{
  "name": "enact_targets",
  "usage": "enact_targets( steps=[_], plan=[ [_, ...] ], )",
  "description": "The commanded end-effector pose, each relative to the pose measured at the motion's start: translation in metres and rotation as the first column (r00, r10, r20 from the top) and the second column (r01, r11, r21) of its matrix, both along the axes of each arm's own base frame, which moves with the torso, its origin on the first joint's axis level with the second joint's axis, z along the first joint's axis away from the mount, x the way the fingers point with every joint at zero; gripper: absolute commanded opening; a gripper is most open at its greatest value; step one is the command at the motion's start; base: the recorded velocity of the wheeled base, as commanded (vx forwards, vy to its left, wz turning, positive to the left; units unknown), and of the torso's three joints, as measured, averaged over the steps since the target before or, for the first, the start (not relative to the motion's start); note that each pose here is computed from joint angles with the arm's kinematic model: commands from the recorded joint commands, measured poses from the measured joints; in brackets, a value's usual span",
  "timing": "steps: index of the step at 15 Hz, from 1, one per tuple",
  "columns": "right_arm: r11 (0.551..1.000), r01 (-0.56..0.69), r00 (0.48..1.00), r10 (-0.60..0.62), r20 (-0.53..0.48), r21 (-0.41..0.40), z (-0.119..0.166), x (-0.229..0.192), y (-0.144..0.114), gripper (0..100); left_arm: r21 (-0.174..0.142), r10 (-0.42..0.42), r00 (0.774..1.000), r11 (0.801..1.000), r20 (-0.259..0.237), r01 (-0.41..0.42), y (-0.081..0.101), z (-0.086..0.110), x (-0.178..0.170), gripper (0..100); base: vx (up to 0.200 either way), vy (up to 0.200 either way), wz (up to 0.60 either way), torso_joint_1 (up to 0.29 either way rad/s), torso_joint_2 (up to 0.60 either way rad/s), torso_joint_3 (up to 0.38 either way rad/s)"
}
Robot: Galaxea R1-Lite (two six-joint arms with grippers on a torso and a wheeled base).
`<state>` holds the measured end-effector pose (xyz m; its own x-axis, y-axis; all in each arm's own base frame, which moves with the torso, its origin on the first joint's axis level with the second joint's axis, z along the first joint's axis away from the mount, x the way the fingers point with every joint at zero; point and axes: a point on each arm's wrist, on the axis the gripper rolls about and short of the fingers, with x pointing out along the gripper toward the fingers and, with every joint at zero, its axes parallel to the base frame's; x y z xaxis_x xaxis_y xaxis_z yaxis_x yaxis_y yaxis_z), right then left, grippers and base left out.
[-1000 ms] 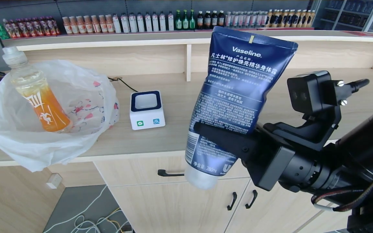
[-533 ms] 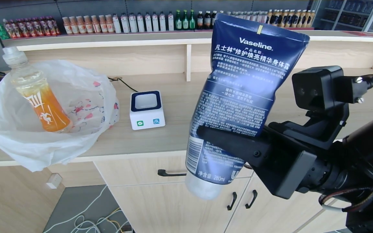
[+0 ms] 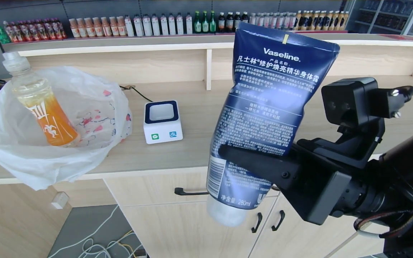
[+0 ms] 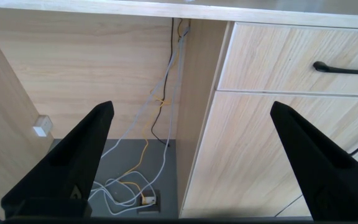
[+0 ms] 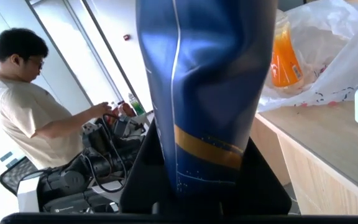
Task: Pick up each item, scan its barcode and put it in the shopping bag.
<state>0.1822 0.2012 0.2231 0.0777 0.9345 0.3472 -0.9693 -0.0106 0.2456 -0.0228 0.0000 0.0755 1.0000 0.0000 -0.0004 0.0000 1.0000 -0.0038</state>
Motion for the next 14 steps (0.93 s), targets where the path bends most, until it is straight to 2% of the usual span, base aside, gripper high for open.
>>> enact_targets(
  steps=[1, 11, 14],
  plan=[
    [1.000, -0.010, 1.000, 0.010, -0.005, -0.008, -0.002, -0.001, 0.000, 0, -0.001, 0.000, 1.000, 1.000, 0.000, 0.000, 0.000, 0.000, 0.000, 100, 0.000, 0.000, 0.00, 0.000, 0.00, 0.000],
    [1.000, -0.004, 1.000, 0.004, 0.020, 0.008, 0.001, -0.003, -0.003, 0, -0.001, 0.000, 1.000, 1.000, 0.000, 0.000, 0.000, 0.000, 0.000, 100, 0.000, 0.000, 0.00, 0.000, 0.00, 0.000],
    [0.997, 0.076, 0.996, -0.075, 0.050, -0.012, -0.009, 0.003, -0.015, 0, -0.001, 0.000, 1.000, 1.000, 0.000, 0.000, 0.000, 0.000, 0.000, 100, 0.000, 0.000, 0.00, 0.000, 0.00, 0.000]
  ],
)
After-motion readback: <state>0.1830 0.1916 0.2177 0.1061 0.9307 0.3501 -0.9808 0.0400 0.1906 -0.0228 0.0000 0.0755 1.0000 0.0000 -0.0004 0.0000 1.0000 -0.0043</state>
